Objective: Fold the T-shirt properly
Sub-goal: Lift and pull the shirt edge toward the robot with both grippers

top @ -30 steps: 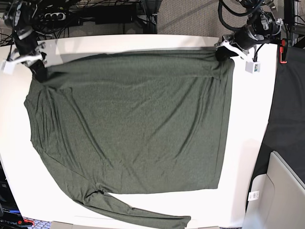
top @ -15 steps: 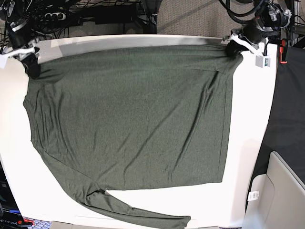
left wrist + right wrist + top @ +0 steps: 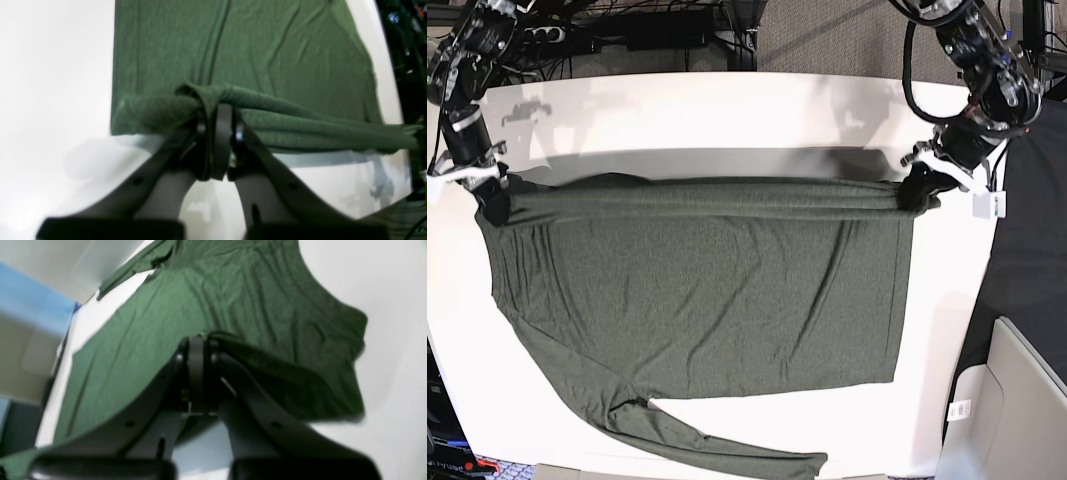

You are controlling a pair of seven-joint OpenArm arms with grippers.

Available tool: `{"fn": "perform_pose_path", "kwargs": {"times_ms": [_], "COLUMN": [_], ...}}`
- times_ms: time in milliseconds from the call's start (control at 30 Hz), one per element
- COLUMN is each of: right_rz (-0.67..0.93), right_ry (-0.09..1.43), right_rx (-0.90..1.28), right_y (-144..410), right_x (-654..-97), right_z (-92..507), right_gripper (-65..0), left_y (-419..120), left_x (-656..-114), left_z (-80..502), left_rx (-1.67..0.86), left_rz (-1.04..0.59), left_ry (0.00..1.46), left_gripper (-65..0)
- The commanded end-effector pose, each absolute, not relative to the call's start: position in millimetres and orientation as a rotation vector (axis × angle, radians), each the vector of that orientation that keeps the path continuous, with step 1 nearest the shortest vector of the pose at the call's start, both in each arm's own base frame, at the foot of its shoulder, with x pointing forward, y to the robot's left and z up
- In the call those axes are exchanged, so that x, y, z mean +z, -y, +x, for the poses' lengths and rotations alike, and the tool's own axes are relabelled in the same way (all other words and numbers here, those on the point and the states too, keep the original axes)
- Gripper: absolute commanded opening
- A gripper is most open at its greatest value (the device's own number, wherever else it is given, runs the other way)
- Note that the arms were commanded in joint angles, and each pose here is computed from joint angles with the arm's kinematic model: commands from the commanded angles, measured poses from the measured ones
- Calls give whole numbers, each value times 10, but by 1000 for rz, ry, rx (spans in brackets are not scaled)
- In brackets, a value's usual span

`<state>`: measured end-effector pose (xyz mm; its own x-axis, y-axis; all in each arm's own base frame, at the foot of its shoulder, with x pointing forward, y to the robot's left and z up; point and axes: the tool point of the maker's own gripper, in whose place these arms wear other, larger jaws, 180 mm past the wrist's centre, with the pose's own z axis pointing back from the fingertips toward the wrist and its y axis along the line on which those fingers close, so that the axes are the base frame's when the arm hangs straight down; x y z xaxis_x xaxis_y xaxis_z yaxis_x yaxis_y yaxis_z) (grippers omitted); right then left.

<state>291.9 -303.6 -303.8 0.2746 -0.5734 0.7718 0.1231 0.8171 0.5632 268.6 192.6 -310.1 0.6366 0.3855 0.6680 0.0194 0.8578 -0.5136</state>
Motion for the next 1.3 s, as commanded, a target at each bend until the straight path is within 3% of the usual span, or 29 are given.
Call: {"fn": "perform_pose_path", "kwargs": {"times_ms": [0,400,800,933,1067,1267], "right_rz": [442,539,600,588,589,584], "right_ry": [1289,1256,1183,1179,1177,1174], "right_rx": [-473,-505,-604,-598,-592,-586], "right_y": [3111,2954,2944,2949,2936,2938], "right_x": [-2820,-2976,-3276,-3284,-3279,-3296], "right_z": [3037,3646,3815,3820,3809,3733], "right_gripper": [-645,-645,-635,-538,-417,-410], "left_y": [-1957,-1948,-2007,-1998,-1977,-1962], "left_x": [-3007,-3392,-3688,-3754,-3767,-3655], "left_z": [2795,3221,3245,3224,3187,3108], "left_rx": [213,361,471,482,472,413], "left_rz": [-518,-672,-702,-709,-709,-690], "left_ry": [904,841,815,794,774,757], "left_gripper": [-650,-650,-649,-613,-528,-443]}}
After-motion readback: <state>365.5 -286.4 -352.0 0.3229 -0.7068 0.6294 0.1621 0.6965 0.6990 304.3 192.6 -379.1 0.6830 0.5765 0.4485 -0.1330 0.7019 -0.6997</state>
